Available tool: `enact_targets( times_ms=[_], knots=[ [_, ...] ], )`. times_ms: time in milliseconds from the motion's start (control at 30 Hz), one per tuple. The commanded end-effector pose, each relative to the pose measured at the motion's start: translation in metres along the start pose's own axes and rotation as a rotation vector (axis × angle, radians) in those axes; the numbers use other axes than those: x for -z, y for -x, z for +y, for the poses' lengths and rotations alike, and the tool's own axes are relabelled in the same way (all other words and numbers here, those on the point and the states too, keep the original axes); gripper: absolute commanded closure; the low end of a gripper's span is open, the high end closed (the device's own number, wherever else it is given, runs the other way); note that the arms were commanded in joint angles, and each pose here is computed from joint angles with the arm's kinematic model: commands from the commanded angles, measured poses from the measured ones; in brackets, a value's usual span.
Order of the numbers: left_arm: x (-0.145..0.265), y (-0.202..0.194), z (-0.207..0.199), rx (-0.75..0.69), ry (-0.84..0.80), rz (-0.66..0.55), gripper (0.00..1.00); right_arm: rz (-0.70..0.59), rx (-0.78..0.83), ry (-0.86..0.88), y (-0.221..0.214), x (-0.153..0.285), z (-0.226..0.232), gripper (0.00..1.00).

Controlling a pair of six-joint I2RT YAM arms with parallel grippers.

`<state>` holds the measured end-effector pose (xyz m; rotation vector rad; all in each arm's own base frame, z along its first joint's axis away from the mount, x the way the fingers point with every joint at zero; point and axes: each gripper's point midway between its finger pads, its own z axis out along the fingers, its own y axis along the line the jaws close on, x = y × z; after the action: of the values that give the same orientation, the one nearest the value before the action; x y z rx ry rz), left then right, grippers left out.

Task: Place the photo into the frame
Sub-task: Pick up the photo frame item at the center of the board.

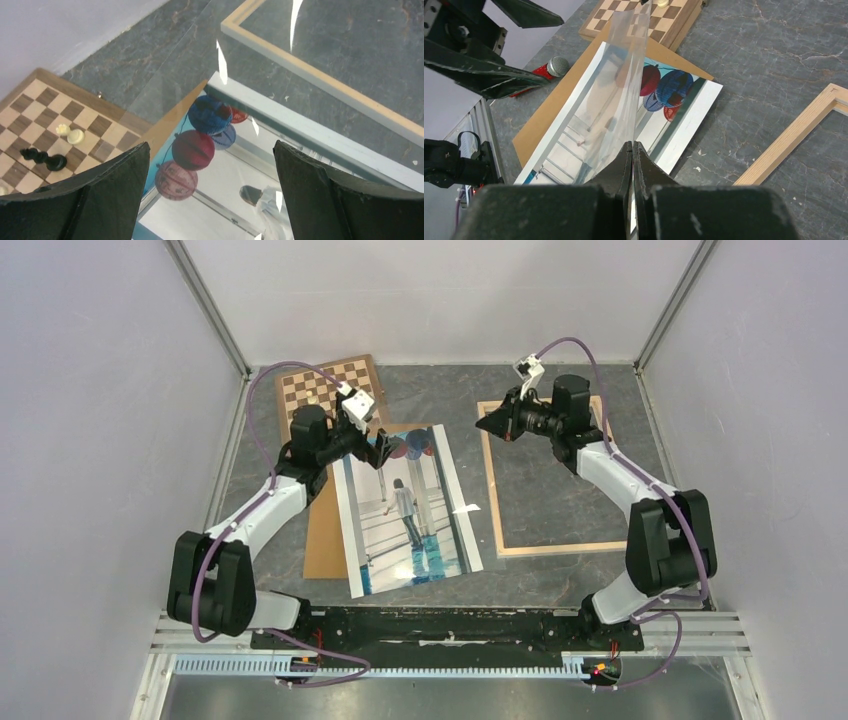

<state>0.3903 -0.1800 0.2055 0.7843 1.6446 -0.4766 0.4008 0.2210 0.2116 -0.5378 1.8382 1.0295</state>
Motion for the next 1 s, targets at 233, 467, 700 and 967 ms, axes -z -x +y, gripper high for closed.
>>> enact_targets(
  times_ms=[233,467,700,967],
  knots=[
    [0.026,0.001,0.022,0.057,0.037,-0.062,0.00,-0.084,0.144,0.056,0.023,0.035,0.030,1.00],
    [0.031,-0.020,0.034,0.147,0.016,-0.064,0.00,-0.122,0.174,0.073,0.028,0.052,0.043,1.00],
    [0.029,-0.039,0.031,0.209,-0.056,-0.063,0.00,-0.160,0.186,0.094,0.034,0.062,0.053,1.00],
    [0.021,-0.051,0.019,0.271,-0.157,-0.080,0.00,-0.198,0.196,0.121,0.039,0.070,0.061,1.00]
  ],
)
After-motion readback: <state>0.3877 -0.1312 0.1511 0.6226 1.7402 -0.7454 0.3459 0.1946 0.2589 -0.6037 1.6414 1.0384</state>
